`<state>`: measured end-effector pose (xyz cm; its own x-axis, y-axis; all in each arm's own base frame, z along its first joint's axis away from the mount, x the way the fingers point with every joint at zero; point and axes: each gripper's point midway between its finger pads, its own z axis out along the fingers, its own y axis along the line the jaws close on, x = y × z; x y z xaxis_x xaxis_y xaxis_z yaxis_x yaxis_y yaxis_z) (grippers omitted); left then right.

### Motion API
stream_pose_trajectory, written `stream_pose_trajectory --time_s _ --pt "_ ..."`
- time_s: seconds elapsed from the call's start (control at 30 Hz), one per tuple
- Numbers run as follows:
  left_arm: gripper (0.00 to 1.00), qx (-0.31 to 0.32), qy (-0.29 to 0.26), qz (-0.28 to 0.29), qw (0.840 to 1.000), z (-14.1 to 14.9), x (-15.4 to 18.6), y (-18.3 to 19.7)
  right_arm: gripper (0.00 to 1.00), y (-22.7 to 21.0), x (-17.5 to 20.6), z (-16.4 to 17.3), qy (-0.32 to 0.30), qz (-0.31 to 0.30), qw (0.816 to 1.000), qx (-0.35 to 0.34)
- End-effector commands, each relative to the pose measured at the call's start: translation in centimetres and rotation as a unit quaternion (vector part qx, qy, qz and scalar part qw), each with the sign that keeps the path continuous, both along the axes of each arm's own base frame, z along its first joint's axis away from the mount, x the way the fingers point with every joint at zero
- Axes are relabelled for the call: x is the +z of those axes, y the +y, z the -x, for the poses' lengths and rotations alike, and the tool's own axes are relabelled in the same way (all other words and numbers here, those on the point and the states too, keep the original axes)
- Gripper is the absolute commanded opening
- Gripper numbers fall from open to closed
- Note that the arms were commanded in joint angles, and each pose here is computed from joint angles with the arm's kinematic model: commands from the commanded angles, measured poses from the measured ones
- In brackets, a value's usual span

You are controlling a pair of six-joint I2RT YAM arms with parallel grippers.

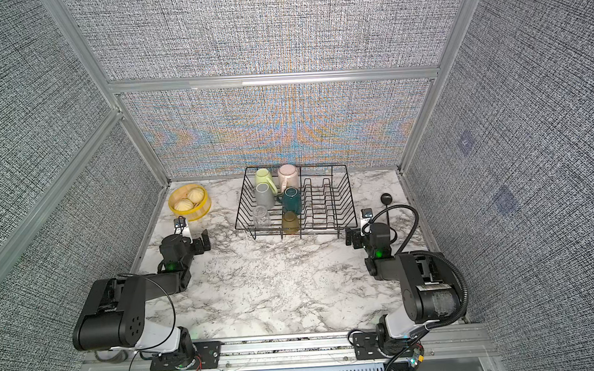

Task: Load cups into a dish rack
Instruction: Reset both arms

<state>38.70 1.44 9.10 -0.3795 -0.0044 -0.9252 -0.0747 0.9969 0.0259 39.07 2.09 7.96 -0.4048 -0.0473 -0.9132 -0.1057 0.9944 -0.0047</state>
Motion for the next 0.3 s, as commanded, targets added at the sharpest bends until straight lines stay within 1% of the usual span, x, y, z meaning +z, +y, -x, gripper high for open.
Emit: stream_pose_trajectory --time_s 0.0,0.27 --pt "0.99 -0.004 -0.015 -0.001 1.000 -0.28 0.75 -0.09 0.99 -0.22 0.89 -0.53 -0.017 0.005 1.000 -0.008" --pt "0.99 -0.004 -0.015 -0.001 1.000 -0.29 0.74 -0.07 0.99 -0.03 0.92 -0.46 -0.021 0.020 1.000 -0.013"
